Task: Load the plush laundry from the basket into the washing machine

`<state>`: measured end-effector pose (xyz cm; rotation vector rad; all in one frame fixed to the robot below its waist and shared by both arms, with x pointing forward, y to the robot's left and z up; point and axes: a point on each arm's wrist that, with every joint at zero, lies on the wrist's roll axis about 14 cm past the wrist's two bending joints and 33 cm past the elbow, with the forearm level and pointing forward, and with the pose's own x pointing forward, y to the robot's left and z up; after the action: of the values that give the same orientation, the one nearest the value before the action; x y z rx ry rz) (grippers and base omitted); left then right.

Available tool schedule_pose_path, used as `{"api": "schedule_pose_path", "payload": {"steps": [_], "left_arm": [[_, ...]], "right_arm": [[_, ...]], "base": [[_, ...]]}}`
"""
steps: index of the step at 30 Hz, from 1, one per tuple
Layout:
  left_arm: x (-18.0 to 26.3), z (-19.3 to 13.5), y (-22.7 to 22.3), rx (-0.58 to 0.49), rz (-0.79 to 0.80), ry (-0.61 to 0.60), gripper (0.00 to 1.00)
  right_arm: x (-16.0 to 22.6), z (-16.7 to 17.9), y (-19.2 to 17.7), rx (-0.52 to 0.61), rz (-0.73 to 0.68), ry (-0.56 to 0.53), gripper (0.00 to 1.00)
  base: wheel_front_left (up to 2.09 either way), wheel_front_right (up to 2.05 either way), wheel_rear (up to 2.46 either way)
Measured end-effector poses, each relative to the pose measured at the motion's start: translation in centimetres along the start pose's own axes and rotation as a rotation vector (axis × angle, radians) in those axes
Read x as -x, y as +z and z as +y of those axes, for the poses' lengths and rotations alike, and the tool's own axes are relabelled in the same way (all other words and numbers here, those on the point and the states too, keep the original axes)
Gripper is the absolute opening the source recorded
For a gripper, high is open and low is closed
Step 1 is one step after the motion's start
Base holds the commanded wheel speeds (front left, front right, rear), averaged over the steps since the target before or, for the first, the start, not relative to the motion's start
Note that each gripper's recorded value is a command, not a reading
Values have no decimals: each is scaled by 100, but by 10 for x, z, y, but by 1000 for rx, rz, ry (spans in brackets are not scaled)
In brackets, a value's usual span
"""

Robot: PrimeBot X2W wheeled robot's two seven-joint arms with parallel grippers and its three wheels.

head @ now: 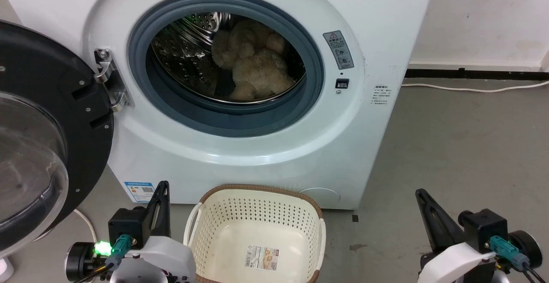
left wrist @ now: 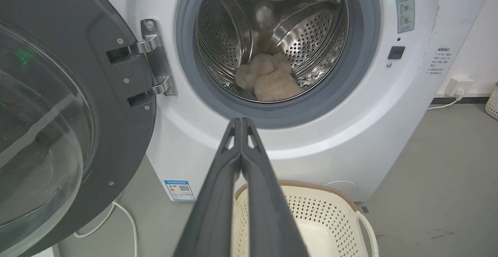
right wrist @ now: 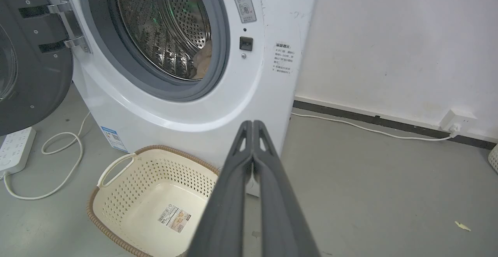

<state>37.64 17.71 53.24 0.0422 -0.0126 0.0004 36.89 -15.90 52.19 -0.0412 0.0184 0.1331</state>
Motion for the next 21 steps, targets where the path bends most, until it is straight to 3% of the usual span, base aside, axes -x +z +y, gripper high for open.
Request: {"api": "schedule_pose_path", "payload": {"steps": [21], "left_arm": [[0, 0, -1, 0, 2, 0, 0]], "right_arm": [[0, 0, 0, 0, 0, 0, 0]], "base": [[0, 0, 0]]}}
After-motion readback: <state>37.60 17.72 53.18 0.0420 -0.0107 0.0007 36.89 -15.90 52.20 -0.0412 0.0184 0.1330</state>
